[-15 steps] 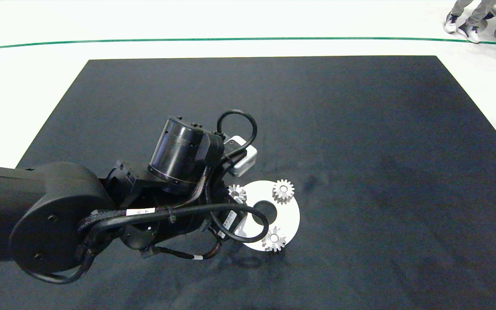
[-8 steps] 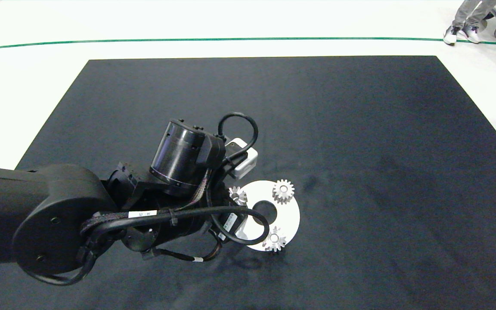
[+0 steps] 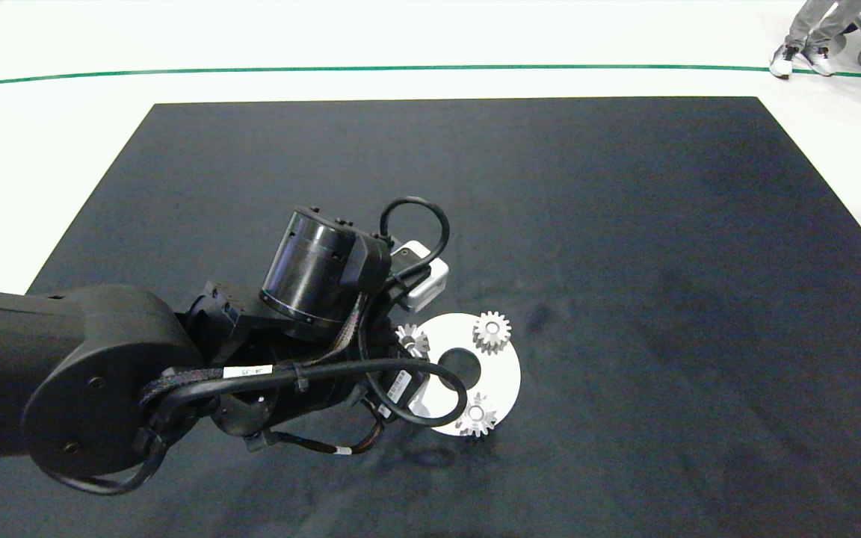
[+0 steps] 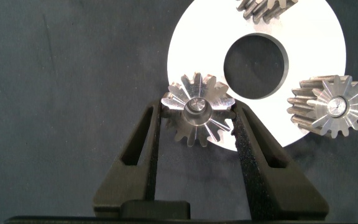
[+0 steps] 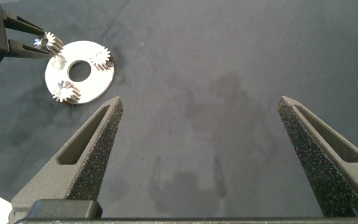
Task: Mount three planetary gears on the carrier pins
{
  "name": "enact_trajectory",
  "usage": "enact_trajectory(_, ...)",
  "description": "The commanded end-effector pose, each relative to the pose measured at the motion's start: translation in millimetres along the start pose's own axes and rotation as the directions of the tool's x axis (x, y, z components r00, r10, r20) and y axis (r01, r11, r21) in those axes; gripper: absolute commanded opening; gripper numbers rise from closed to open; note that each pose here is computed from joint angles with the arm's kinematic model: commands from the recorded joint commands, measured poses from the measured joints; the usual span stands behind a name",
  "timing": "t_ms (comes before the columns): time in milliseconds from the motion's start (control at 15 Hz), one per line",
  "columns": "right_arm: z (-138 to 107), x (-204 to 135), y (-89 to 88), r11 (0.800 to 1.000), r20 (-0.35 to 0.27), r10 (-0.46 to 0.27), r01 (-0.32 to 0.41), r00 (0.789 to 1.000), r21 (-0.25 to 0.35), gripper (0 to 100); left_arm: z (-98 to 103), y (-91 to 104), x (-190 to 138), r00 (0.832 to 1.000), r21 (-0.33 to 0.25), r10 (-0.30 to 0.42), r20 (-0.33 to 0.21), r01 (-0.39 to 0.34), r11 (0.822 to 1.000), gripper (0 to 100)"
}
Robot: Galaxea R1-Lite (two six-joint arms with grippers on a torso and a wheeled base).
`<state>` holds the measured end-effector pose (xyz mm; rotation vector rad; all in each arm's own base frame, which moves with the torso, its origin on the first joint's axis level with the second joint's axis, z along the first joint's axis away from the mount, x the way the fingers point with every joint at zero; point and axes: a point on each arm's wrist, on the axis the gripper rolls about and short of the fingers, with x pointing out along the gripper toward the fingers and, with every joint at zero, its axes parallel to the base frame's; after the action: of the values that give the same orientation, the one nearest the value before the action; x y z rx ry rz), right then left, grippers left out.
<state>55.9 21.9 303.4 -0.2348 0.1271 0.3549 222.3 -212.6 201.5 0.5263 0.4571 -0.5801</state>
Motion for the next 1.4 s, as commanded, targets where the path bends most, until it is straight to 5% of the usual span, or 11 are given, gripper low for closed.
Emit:
enact_trajectory(67,-0.2,0.1,0.1,1.0,-0.002,0.001,-0.001,1.0,-0.002,100,0.8,0.1,-0.8,1.0,0.011,0.002,0.004,-0.002,1.0,25)
enact_trajectory(1400,0.4,-0.5,-0.1,1.0,0.002,0.0,0.0,1.0,-0.002,100,-0.9,1.0,0.6,1.0,0.083,0.011,-0.009,-0.01,0.996,25)
